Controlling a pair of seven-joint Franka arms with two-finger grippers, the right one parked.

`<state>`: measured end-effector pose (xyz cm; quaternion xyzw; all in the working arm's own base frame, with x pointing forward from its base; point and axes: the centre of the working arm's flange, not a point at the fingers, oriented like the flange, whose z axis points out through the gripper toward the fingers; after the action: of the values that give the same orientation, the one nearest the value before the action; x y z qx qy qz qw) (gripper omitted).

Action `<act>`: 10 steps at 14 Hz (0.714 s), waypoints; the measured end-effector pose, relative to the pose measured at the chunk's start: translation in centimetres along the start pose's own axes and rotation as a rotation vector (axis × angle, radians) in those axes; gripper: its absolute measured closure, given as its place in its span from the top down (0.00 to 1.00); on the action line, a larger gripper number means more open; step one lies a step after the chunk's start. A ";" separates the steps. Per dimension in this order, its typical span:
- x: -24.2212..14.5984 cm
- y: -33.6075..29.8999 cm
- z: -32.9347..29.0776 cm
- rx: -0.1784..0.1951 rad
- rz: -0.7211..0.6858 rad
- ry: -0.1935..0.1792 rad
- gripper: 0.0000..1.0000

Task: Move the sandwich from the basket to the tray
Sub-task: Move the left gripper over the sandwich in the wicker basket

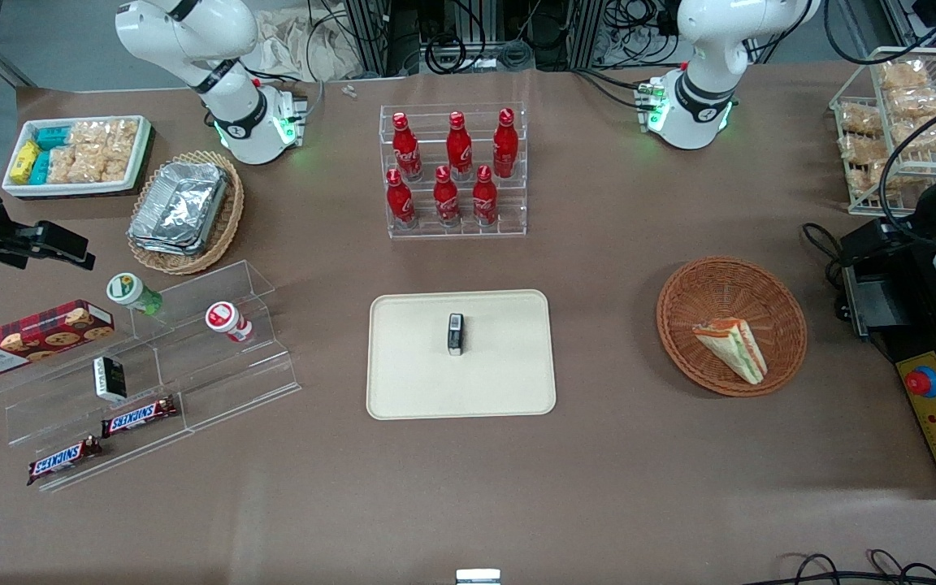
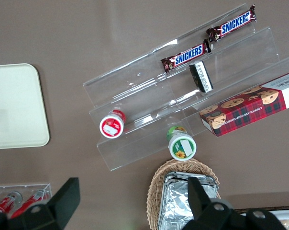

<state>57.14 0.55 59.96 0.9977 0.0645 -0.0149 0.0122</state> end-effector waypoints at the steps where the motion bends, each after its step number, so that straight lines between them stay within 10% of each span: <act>1: 0.1 0.0 0.1 0.000 0.000 -0.002 1.00; 10: 0.5 0.3 2.9 0.006 -0.058 -0.083 1.00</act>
<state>57.61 0.27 57.02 0.9940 0.0930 -0.0568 0.0113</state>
